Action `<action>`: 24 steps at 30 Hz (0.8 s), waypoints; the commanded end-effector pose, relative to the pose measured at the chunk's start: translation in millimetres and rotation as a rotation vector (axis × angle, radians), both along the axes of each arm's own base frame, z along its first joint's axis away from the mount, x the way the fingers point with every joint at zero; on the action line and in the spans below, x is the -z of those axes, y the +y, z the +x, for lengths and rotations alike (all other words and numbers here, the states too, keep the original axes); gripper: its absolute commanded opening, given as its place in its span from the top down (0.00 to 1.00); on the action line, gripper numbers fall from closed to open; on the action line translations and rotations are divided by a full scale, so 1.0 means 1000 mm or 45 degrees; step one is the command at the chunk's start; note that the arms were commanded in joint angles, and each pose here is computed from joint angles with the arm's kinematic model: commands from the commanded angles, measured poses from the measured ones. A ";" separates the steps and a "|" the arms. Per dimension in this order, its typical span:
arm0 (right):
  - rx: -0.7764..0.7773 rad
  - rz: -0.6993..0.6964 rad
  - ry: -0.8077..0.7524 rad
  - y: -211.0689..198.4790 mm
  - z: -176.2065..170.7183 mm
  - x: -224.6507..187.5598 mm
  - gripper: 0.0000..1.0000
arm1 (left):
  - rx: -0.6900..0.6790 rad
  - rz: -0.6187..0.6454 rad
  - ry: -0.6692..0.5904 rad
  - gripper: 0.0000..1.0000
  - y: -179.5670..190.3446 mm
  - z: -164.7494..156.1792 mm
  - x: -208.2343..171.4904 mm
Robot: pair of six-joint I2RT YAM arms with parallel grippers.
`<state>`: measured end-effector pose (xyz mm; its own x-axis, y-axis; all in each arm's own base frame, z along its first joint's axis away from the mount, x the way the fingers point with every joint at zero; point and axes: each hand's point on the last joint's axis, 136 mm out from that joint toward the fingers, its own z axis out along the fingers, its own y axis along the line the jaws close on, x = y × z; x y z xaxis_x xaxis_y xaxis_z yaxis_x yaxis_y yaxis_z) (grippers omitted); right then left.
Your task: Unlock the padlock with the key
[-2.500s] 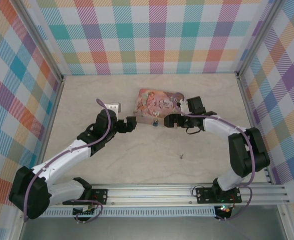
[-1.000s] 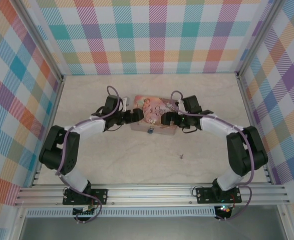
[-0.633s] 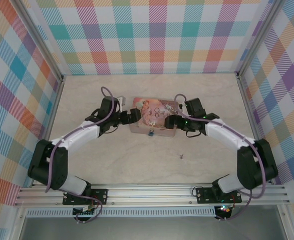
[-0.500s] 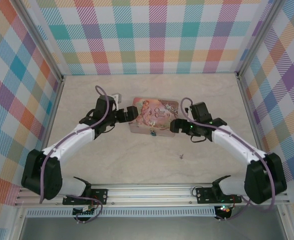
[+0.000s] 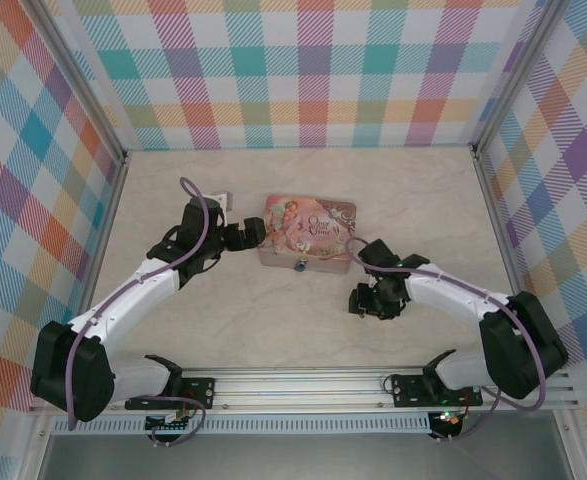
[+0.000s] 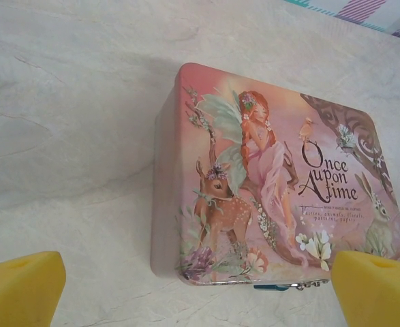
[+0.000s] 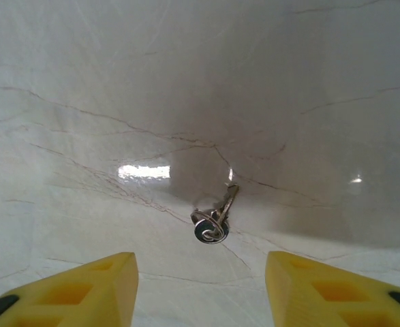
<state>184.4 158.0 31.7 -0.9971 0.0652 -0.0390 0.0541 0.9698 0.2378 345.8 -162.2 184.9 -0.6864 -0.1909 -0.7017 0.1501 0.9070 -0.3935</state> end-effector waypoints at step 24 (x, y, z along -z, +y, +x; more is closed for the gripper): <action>-0.104 -0.185 -0.022 0.006 0.014 0.014 0.83 | 0.017 0.027 0.002 0.00 0.000 -0.004 0.002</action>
